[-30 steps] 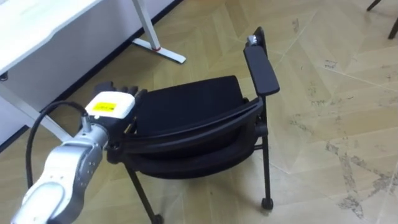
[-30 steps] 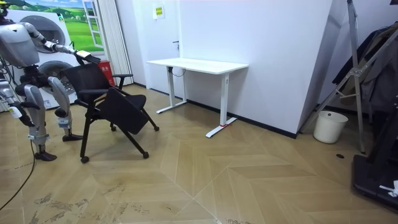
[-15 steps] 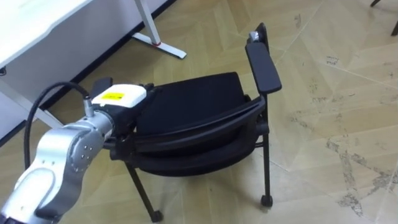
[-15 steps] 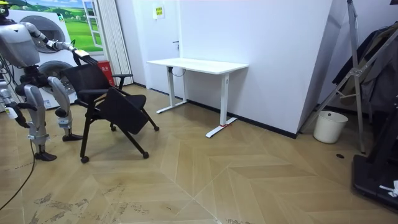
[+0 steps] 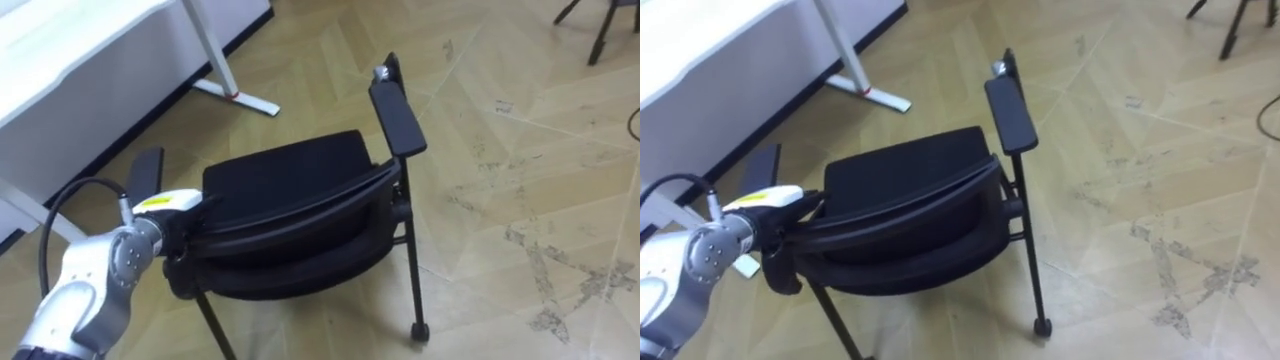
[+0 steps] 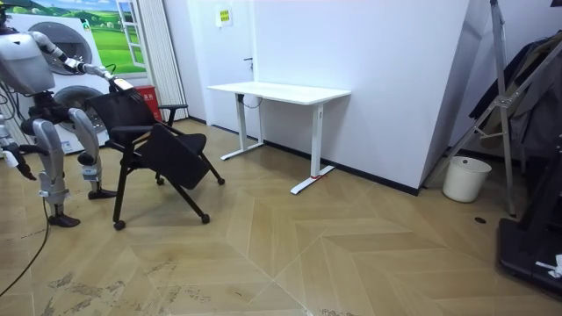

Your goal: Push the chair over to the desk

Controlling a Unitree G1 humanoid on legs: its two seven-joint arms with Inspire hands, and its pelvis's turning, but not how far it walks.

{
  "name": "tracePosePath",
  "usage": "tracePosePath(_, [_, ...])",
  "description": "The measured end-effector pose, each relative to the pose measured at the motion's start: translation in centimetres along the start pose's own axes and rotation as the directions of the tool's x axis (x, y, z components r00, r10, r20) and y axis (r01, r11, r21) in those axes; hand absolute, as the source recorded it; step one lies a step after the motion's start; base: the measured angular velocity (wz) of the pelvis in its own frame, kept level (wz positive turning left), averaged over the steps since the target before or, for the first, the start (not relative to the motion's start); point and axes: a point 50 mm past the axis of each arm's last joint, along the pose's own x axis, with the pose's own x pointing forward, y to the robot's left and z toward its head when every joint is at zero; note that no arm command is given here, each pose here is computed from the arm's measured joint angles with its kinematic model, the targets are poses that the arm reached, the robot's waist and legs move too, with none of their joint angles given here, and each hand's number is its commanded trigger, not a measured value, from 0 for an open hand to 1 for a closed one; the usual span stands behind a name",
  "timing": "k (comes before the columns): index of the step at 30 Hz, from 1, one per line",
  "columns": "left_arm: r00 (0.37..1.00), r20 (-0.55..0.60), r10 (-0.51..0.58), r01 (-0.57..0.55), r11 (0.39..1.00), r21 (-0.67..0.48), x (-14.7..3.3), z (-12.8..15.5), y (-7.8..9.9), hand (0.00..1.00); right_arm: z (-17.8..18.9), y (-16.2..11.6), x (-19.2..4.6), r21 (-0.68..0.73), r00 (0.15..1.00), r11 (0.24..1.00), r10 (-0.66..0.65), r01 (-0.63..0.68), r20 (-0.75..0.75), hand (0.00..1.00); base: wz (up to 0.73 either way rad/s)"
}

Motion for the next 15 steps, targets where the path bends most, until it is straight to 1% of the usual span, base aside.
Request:
tracePosePath(4, [0.999, -0.030, -0.012, 0.013, 1.000, 0.012, 0.21, -0.34, -0.36, 0.00, 0.00, -0.16, -0.01, -0.052, 1.000, 0.999, -0.017, 0.016, -0.019, 0.00, -0.11])
tracePosePath(8, [0.999, -0.045, -0.022, 0.022, 1.000, 0.004, 0.29, -0.72, -0.63, 0.00, 0.26, -0.16, -0.02, -0.055, 1.000, 0.998, -0.022, 0.021, -0.017, 0.00, -0.02])
tracePosePath(9, [0.999, -0.047, -0.023, 0.023, 1.000, 0.004, 0.29, -0.76, -0.67, 0.58, 0.31, -0.16, -0.02, -0.057, 1.000, 0.998, -0.022, 0.021, -0.015, 0.00, 0.00])
tracePosePath(10, [0.998, -0.050, -0.024, 0.025, 1.000, 0.004, 0.29, -0.82, -0.74, 1.00, 0.35, -0.18, -0.02, -0.059, 1.000, 0.998, -0.023, 0.022, -0.014, 0.00, -0.03])
tracePosePath(15, [0.998, -0.056, -0.023, 0.024, 1.000, 0.003, 0.25, -0.95, -0.75, 1.00, 0.47, -0.18, -0.03, -0.077, 0.999, 0.997, -0.022, 0.020, -0.023, 0.00, -0.02])
